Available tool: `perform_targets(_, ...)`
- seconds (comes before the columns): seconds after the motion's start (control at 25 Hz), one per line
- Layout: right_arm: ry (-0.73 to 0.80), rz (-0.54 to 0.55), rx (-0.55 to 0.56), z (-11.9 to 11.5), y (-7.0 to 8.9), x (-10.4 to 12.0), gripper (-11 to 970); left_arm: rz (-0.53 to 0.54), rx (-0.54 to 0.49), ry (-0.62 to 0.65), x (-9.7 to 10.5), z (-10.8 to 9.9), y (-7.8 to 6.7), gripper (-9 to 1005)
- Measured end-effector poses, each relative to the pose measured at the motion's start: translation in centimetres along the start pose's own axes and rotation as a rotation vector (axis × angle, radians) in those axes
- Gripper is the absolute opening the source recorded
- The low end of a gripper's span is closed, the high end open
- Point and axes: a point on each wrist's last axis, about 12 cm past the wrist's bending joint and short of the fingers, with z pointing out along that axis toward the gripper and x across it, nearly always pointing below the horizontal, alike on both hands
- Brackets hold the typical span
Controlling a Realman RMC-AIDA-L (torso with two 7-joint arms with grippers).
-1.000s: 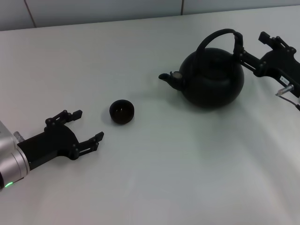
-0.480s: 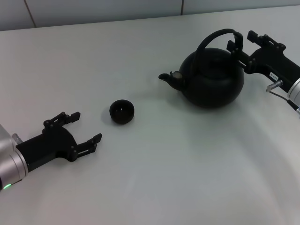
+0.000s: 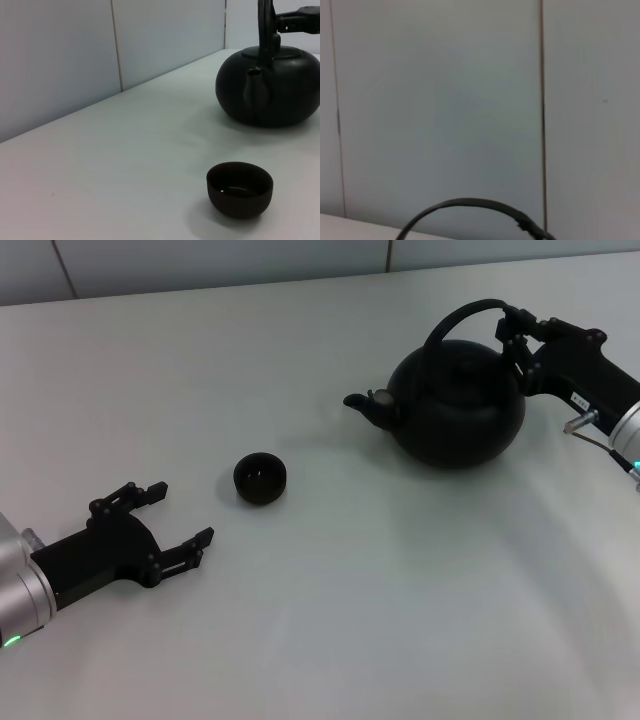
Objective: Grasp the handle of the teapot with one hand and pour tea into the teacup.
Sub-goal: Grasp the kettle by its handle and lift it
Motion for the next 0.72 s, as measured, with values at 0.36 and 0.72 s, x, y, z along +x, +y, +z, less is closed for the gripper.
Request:
perform_targets(0.36, -0.025, -0.040, -0.025, 0.4, 0.7, -0.2, 117, -0.005, -0.001, -0.001, 0.1, -0.2, -0.1, 843)
perform_targets(0.72, -0.101, -0.046, -0.055, 0.6, 0.9, -1.3, 80, -0.007, 0.010, -0.014, 0.1, -0.4, -0.3, 843)
